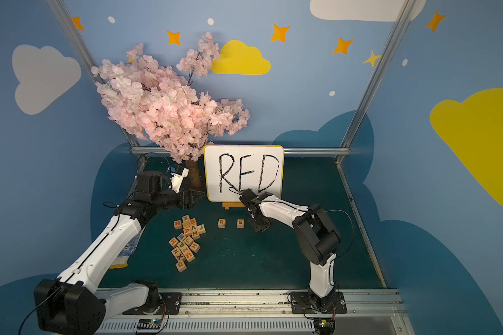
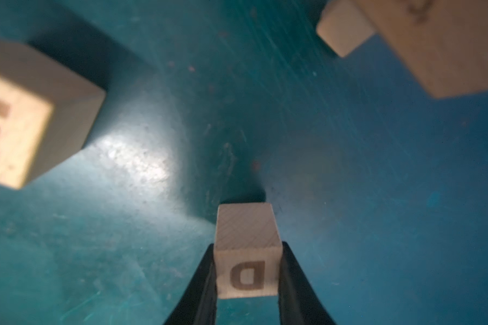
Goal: Assemble the uppercase word "red" with letter blocks
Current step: Adjust the letter block at the center of the board.
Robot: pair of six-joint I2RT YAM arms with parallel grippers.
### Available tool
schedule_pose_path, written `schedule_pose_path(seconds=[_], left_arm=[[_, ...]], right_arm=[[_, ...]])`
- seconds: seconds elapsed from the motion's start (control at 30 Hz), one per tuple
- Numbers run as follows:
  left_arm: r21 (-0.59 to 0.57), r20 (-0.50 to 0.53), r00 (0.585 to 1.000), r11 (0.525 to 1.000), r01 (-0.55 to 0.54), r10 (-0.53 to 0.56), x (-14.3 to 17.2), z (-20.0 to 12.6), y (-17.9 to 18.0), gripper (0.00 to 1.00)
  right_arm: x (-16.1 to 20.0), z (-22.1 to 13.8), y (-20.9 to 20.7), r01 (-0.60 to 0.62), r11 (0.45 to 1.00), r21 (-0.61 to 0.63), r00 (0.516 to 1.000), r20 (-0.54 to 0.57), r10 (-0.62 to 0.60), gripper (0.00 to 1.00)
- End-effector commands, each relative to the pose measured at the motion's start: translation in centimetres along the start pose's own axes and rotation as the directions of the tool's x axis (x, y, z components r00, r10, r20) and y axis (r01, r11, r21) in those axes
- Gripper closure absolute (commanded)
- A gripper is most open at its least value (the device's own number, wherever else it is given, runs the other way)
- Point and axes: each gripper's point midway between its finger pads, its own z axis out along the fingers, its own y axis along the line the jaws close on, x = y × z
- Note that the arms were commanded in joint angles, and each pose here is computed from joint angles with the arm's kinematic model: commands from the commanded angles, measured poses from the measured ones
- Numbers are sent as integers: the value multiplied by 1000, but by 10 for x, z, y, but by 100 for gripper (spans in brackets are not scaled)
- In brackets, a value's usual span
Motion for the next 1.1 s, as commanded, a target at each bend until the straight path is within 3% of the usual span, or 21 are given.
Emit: schedule_pose_path(seconds=[0.0, 0.13, 0.37, 0.6, 0.77, 0.87, 1.07], left_arm=[[-4, 12, 1000, 1000, -17, 18, 0, -4, 0, 28], [-7, 11, 1000, 1000, -20, 20, 0, -5, 0, 28], [-4, 13, 1000, 1000, -21, 21, -1, -5, -1, 28], [-7, 14, 1000, 1000, -25, 25, 0, -6, -1, 28], [-6, 17, 1000, 1000, -24, 25, -1, -7, -2, 28], [-11, 20, 999, 1000, -26, 26, -2, -7, -1, 28], [-9, 24, 999, 1000, -24, 25, -3, -8, -1, 28]], right_arm=[[-15, -8, 3, 117, 993, -8, 988, 99, -116, 81], [-22, -11, 9, 179, 982, -58, 974, 154, -168, 79], [-24, 1, 1, 230, 972, -52, 965, 141, -221, 74], [-25, -7, 5, 233, 969, -76, 962, 166, -218, 58], [-23, -9, 7, 238, 968, -80, 961, 165, -223, 53], [-26, -16, 4, 220, 974, -60, 962, 181, -206, 53], [-26, -47, 2, 78, 994, -82, 970, 238, -57, 55]])
